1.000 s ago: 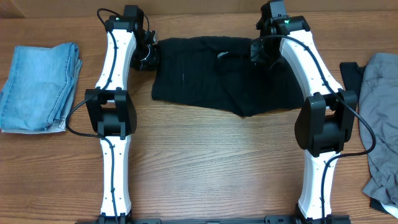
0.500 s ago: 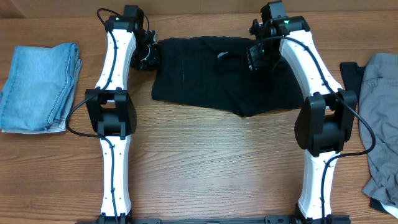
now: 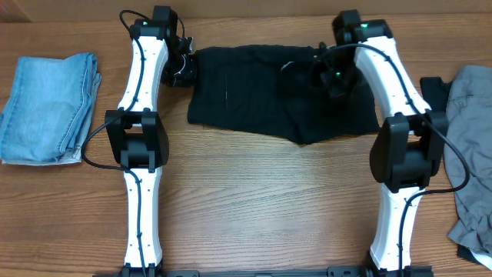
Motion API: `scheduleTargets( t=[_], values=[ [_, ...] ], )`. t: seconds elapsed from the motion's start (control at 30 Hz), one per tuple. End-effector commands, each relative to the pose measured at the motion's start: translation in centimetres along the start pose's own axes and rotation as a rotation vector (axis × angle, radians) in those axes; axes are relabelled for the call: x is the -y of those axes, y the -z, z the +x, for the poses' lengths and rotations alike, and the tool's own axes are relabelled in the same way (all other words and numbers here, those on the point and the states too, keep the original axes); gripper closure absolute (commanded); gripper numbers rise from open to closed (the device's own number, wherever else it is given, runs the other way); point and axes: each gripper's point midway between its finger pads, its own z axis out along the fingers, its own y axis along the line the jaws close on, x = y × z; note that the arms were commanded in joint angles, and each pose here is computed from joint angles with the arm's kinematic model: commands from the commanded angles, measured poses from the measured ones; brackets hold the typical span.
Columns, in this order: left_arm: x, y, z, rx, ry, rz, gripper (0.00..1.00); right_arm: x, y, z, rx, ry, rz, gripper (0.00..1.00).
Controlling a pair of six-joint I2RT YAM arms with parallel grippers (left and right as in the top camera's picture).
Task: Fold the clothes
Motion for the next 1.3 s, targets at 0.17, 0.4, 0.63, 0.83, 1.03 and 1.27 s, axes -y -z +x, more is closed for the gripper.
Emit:
scheduleTargets(
  t=[0.17,0.4,0.63,0.83,1.03,1.27],
  values=[
    [-0.7,-0.3,-0.2,0.005,0.011,0.002,0.69,3.5,4.0,3.0,0.016,-0.041,-0.026,0.96],
    [-0.8,-0.2,-0.2,0.005,0.014,0.002,0.67,5.1,4.8,6.1,-0.039,-0.117,-0.095,0.96],
    [-1.0,-0.2,-0.1,0.0,0.018,0.001,0.67,6.5,4.7,7.1,-0.037,-0.175,-0.132,0.96],
    [-1.0,-0.2,-0.1,-0.001,0.02,0.001,0.66,8.0,4.7,8.6,-0.063,-0.236,-0.145,0.96],
    [-1.2,-0.1,-0.1,0.001,0.023,0.001,0.66,9.7,4.7,9.9,-0.074,-0.346,-0.147,0.91],
    [-1.4,-0.1,-0.3,0.007,0.023,0.001,0.65,10.6,4.8,9.9,-0.059,-0.427,-0.139,0.25]
  ],
)
